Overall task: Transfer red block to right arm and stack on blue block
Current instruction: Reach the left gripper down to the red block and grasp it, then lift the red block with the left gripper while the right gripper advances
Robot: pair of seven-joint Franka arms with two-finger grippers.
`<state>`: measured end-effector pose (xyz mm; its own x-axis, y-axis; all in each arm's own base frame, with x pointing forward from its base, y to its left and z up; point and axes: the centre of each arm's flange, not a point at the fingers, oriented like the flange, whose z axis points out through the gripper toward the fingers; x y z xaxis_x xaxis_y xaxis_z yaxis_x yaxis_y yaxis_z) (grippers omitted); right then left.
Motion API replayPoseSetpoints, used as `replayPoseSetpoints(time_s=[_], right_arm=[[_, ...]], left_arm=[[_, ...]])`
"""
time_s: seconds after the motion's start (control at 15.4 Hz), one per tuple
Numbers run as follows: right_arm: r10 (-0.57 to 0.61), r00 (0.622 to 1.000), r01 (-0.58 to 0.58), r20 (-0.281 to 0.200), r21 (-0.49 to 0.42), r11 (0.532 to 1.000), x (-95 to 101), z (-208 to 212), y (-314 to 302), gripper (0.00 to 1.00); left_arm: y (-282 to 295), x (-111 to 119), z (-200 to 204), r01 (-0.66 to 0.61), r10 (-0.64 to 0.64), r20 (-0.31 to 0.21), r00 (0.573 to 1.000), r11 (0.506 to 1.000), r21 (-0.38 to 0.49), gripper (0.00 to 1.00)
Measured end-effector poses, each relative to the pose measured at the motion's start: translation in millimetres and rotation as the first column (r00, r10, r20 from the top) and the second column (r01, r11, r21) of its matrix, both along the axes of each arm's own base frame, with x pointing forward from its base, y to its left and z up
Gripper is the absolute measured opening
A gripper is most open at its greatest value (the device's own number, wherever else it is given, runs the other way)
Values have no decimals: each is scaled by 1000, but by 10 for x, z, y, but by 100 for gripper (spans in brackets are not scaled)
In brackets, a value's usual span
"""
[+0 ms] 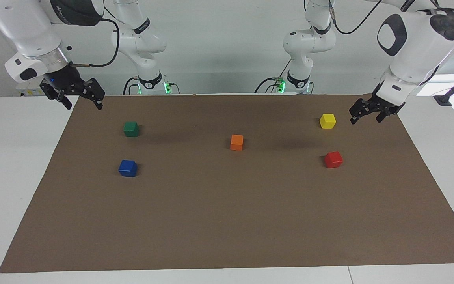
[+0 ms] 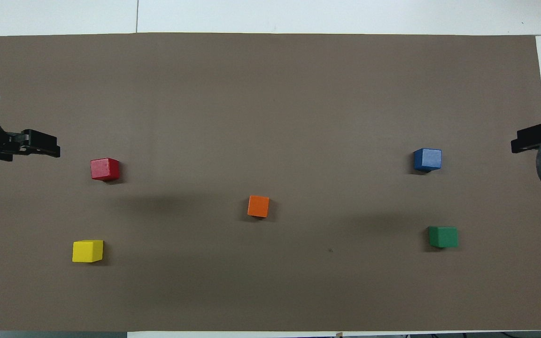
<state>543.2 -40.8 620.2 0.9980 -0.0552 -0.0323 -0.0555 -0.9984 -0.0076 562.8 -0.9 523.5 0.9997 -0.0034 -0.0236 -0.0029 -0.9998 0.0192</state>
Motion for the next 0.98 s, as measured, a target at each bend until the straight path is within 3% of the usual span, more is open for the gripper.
replayPoseSetpoints(time_s=[0.39,0.72,0.98], right_arm=[[-19,999,25,-49,125,992,-85,-291,-20,100],[-1,997,24,-71,316,948,-201,-711,-110,100],[65,996,-25,-64,485,874,-210,-1179,-261,100]], left_arm=[[-32,0,-1282,2,-2,9,1000,1000,-1,100],[-88,-14,-1690,9,-9,33,999,1000,-2,100],[-95,-93,-1924,8,-8,43,999,1000,-2,100]])
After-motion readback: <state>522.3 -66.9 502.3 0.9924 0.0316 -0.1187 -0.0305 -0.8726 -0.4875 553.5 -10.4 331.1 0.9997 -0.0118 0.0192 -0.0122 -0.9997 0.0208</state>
